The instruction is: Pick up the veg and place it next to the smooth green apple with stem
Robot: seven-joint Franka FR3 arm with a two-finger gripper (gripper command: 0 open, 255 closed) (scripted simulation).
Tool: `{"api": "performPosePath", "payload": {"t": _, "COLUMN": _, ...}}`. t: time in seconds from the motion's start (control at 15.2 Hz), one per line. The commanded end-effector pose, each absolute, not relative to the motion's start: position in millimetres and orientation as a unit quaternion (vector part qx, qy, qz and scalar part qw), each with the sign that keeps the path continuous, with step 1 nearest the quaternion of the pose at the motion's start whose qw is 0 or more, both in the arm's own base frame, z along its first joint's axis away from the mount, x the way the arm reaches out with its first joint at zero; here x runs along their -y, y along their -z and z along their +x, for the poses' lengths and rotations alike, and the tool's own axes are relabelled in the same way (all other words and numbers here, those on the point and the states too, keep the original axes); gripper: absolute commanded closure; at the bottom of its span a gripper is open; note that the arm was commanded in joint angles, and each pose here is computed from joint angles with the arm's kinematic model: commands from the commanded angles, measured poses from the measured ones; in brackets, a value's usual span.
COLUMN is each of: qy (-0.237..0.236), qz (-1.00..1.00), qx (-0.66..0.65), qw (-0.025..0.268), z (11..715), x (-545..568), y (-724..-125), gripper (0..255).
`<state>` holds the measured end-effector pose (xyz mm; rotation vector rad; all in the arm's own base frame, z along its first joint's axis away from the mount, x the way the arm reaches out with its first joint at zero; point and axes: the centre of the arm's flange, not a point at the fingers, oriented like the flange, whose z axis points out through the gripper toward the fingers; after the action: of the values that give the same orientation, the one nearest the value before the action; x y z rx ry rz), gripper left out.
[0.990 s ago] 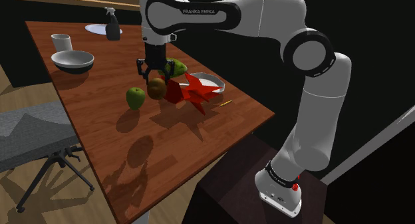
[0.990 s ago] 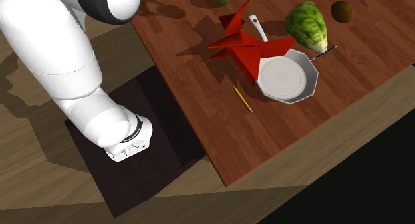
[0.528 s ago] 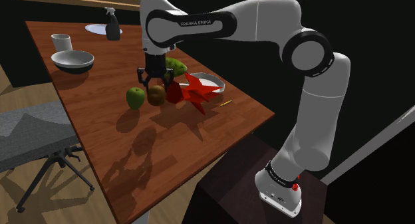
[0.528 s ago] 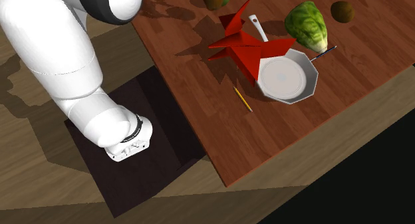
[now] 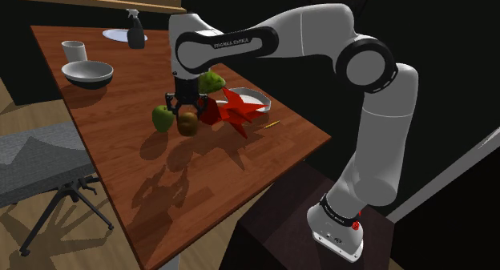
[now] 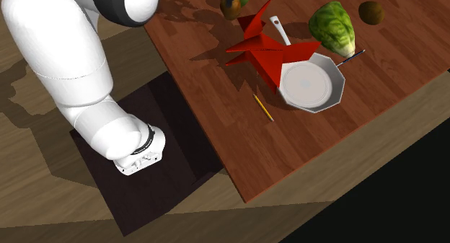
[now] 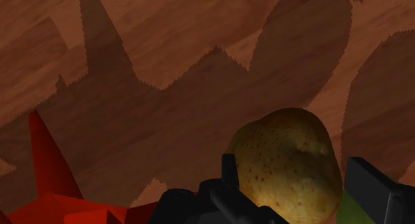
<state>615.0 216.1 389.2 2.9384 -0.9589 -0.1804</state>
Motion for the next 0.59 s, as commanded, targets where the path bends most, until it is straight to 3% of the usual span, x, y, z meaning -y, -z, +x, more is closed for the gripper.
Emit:
{"api": "performPosePath", "payload": {"t": 0.0, "qy": 0.058, "qz": 0.949, "qx": 0.31, "qw": 0.022, "z": 614.6, "x": -215.7, "y": -379.2, "gripper": 255}}
{"api": "performPosePath", "payload": {"t": 0.53, "qy": 0.058, "qz": 0.949, "qx": 0.31, "qw": 0.022, "z": 614.6, "x": -215.7, "y": -371.9, "gripper": 255}}
